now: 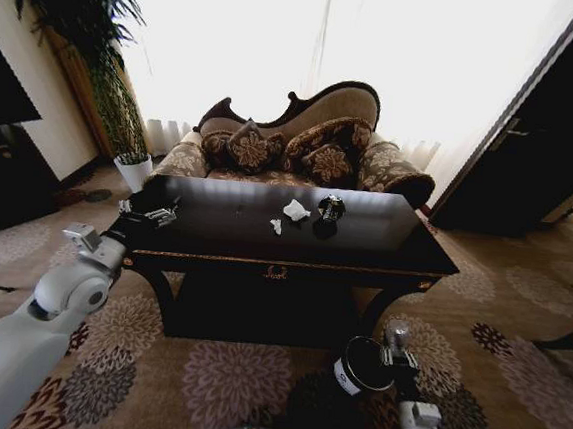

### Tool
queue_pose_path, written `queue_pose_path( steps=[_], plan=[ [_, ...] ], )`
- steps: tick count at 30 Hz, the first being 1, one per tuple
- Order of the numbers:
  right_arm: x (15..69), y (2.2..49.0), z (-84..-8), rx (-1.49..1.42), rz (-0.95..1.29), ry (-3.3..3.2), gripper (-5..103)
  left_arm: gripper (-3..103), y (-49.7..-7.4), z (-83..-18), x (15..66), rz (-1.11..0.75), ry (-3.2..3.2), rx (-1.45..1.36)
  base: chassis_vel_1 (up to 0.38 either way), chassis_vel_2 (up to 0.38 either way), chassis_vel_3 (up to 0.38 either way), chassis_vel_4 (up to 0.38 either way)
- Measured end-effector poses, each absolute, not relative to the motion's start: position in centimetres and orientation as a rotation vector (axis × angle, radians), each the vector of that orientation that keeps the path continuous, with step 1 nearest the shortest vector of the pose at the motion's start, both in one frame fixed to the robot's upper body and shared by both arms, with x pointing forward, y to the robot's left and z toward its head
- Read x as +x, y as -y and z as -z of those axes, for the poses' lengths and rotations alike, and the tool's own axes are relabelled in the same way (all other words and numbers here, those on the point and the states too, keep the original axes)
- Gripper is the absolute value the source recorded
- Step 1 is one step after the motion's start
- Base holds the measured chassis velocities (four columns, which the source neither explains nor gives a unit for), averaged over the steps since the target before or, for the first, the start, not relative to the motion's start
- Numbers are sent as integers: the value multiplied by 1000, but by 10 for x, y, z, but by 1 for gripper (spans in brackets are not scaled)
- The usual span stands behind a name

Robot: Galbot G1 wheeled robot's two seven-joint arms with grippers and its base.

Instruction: Move to the front of the table and place the trash on the table into the trash bin.

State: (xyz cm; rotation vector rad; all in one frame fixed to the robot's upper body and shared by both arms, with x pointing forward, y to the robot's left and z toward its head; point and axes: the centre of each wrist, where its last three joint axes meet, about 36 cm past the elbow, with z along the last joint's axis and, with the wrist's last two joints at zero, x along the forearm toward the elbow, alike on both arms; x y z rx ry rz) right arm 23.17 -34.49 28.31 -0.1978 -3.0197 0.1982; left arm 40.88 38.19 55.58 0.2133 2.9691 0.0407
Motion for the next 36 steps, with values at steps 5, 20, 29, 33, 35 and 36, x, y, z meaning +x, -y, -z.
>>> queue_pose_path(
  steps=[5, 20, 29, 33, 35, 36],
  plan=[
    [242, 343, -269, -224, -76, 2975, 23, 100, -391, -552, 402, -38, -2970, 186, 0, 0, 0, 0],
    [314, 334, -191, -287, 191, 2899, 23, 100, -383, -570, 396, -14, -2952, 204, 0, 0, 0, 0],
    [356, 369, -154, -350, 161, 2865, 23, 100, -384, -576, 395, -11, -2970, 210, 0, 0, 0, 0],
    [373, 383, -148, -367, 150, 2855, 23, 100, -384, -576, 395, -9, -2975, 211, 0, 0, 0, 0],
    [379, 387, -145, -376, 151, 2849, 23, 100, -384, -576, 395, -9, -2975, 211, 0, 0, 0, 0],
    [383, 390, -143, -381, 151, 2841, 23, 100, -384, -576, 396, -9, -2975, 211, 0, 0, 0, 0]
  ],
)
